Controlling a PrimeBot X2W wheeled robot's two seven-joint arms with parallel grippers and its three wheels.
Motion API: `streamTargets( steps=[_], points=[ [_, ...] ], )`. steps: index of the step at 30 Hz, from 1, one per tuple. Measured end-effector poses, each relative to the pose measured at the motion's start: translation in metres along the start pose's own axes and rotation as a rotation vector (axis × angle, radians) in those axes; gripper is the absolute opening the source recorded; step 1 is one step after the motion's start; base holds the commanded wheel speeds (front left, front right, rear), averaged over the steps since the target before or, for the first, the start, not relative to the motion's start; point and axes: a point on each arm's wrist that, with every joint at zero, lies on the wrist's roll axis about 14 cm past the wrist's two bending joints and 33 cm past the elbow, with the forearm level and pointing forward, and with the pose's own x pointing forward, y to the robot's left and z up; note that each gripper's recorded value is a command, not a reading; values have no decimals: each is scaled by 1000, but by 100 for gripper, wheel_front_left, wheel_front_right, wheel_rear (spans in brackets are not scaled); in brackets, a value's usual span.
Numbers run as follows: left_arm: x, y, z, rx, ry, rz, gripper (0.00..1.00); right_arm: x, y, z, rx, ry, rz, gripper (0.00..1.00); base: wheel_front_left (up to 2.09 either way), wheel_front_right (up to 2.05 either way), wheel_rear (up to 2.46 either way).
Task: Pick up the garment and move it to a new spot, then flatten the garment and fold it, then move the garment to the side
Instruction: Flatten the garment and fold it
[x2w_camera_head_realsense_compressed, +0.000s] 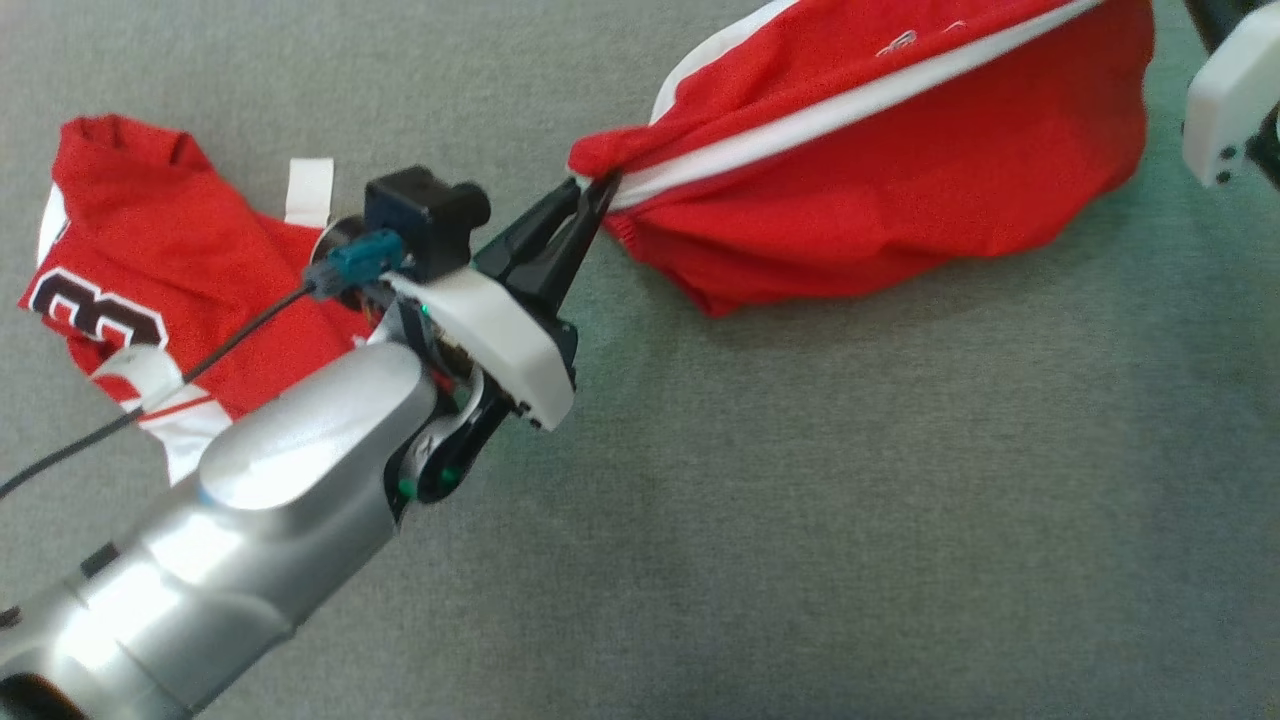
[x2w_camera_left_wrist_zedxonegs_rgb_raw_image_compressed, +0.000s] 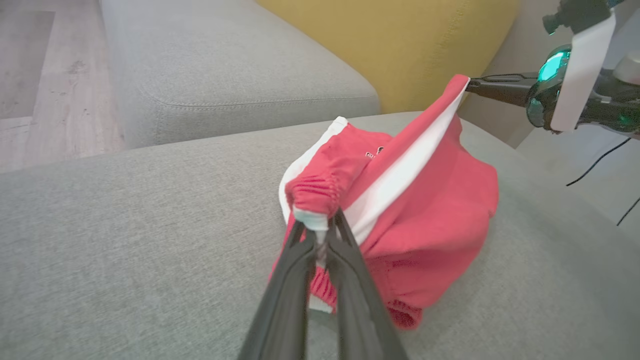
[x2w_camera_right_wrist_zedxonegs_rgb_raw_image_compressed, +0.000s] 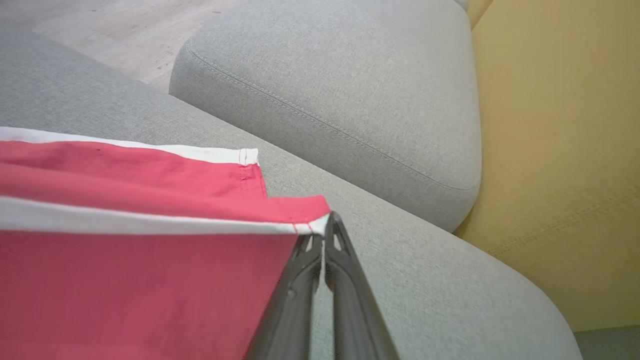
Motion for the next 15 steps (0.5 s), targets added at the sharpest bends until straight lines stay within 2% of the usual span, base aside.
streamTargets(
  steps=[8,15],
  points=[
    [14,26,-12,-3,31,41,0,46,17,10,-19,-23,45,0,0,0,0],
    [17,41,-24,-22,54,76,0,75,32,1,-22,-5,76,0,0,0,0]
  ],
)
